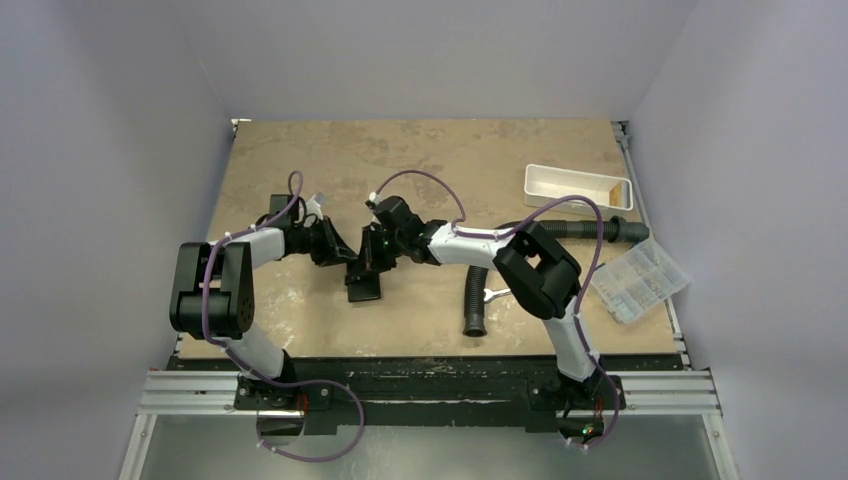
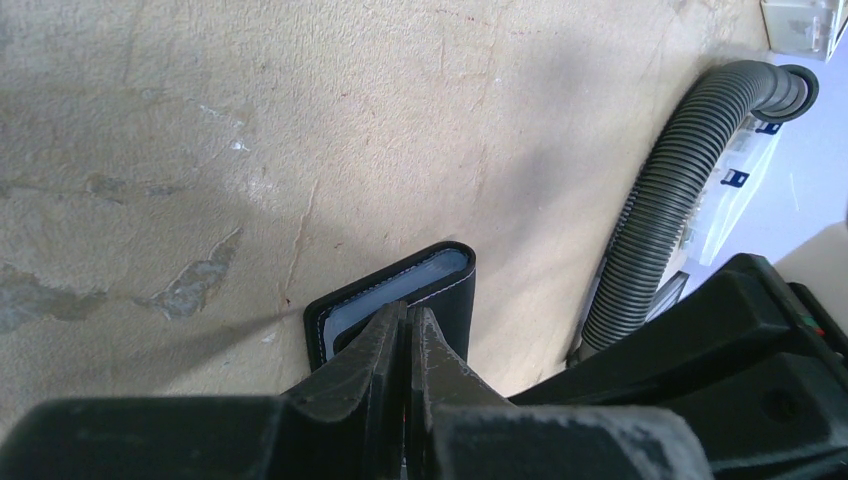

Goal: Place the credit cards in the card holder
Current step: Close the card holder at the center of the board.

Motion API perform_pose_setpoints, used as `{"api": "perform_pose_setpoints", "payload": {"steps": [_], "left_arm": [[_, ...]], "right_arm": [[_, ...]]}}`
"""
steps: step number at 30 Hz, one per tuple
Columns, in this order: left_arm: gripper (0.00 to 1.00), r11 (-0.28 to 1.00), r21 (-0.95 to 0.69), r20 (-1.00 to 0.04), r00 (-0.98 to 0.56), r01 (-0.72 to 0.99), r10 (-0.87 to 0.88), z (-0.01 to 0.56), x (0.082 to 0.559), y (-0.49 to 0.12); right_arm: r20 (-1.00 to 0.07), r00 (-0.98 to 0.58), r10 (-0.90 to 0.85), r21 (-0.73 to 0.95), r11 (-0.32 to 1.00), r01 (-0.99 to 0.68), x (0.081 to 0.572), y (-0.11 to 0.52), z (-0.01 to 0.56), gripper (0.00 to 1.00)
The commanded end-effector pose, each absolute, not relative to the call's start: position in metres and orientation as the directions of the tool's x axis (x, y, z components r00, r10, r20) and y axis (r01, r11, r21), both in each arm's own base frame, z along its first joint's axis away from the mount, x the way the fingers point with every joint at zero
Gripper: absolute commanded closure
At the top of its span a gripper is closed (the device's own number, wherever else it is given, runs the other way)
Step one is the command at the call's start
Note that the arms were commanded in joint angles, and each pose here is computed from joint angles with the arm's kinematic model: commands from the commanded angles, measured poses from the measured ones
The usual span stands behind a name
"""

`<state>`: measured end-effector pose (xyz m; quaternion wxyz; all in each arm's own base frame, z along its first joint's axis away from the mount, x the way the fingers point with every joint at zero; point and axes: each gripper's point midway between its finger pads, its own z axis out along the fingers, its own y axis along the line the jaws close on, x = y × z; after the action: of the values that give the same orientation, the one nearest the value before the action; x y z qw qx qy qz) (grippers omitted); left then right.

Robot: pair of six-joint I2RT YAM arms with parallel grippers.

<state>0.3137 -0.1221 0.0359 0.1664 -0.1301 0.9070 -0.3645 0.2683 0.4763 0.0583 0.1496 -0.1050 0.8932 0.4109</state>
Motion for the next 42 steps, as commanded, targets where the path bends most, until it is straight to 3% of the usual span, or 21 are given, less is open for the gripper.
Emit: {"api": "perform_pose_setpoints", "payload": {"steps": [1,29,42], "left_arm": [[1.0,0.727,-0.678,-0.221,-0.912,-0.112,-0.347,0.031,0.317,-0.116],[1.0,0.734,-0.671,-0.228,-0.911,-0.109,-0.343,0.032,0.318,-0.115],[1.0,0.732,-0.673,-0.228,-0.912,-0.106,-0.342,0.032,0.318,-0.116]], "right_arm": [[-0.455,-0.888,-0.067,0.679,0.619,-0.395,0.282,0.481,0.101,1.0],[-0.44,-0.892,-0.103,0.503,0.795,-0.34,0.292,0.447,0.042,1.0],[-0.349,-0.928,-0.129,0.602,0.728,-0.327,0.266,0.457,0.043,1.0]]}}
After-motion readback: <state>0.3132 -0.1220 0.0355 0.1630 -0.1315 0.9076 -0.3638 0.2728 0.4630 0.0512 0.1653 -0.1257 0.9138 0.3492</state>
